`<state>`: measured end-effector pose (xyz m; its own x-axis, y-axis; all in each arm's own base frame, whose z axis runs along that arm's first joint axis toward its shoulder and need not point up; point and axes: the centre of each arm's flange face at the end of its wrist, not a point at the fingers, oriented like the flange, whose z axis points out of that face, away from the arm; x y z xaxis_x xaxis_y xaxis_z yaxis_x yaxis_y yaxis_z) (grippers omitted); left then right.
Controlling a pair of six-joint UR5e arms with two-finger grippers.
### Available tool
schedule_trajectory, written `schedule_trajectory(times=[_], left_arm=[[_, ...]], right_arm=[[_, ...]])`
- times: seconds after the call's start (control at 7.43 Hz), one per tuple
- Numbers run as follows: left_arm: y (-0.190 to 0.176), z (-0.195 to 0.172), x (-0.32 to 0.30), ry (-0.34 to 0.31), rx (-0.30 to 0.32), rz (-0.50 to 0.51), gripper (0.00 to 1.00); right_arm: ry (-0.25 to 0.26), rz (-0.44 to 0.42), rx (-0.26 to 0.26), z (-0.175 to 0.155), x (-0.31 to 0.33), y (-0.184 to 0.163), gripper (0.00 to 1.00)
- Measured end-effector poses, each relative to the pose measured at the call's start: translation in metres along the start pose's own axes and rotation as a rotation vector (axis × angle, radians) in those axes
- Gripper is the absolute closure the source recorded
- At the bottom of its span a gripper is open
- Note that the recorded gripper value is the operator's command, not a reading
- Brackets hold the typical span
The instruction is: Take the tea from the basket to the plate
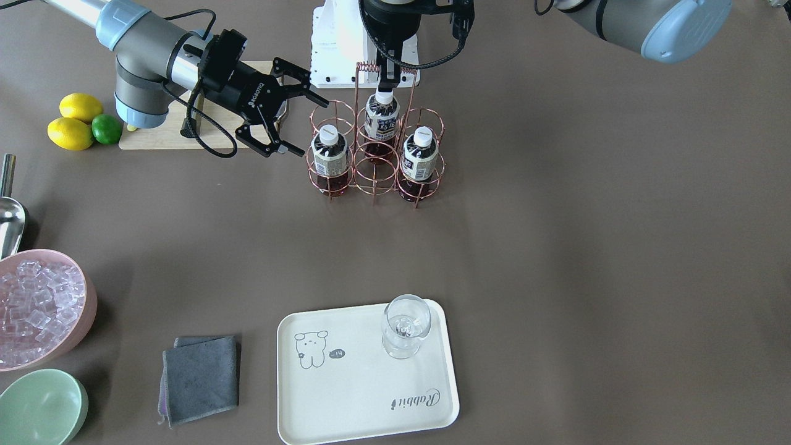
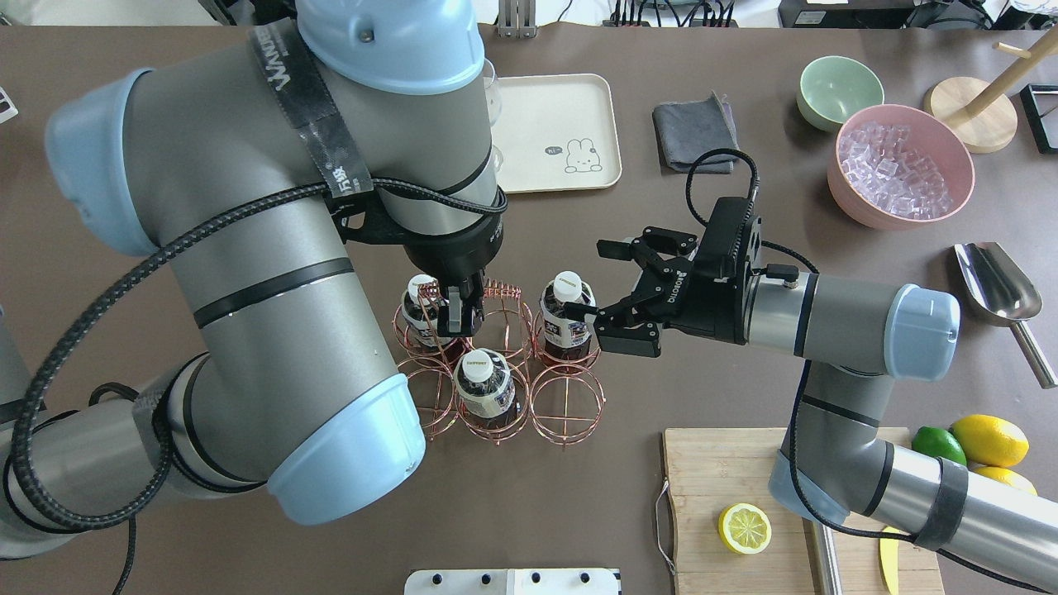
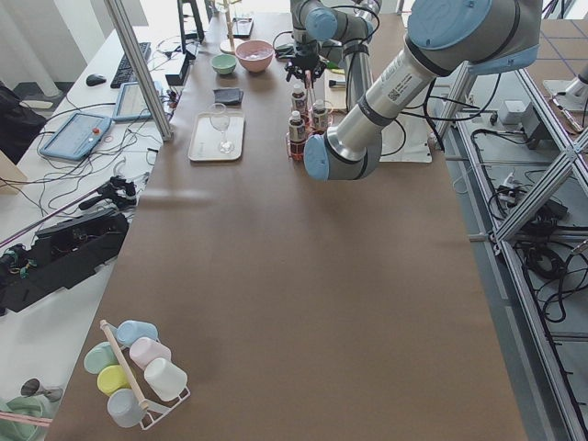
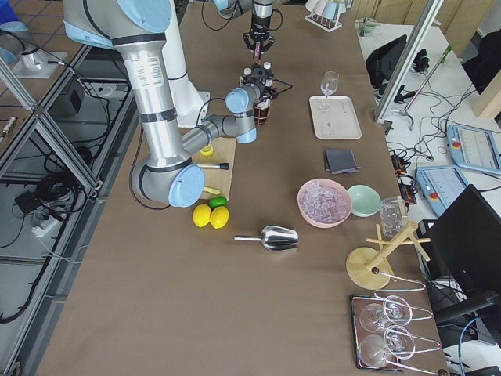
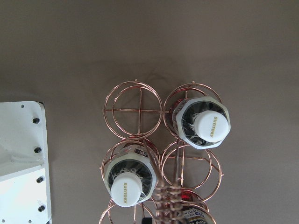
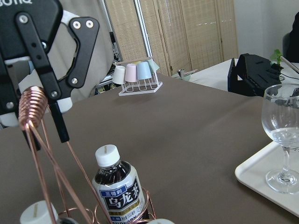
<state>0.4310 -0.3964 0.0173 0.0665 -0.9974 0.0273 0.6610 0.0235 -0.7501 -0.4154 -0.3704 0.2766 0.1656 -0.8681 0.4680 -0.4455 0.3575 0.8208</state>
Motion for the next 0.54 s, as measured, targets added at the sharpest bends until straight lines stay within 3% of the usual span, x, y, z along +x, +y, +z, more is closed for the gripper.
schedule_trajectory(times=[0.54], left_arm=[[0.0009,0.0031,-0.0024,-0.007,0.001,0.003,1.00]], right_arm=[[0.024,-0.026,-0.010,0.0139,-0.0115,0.0063,0.08]])
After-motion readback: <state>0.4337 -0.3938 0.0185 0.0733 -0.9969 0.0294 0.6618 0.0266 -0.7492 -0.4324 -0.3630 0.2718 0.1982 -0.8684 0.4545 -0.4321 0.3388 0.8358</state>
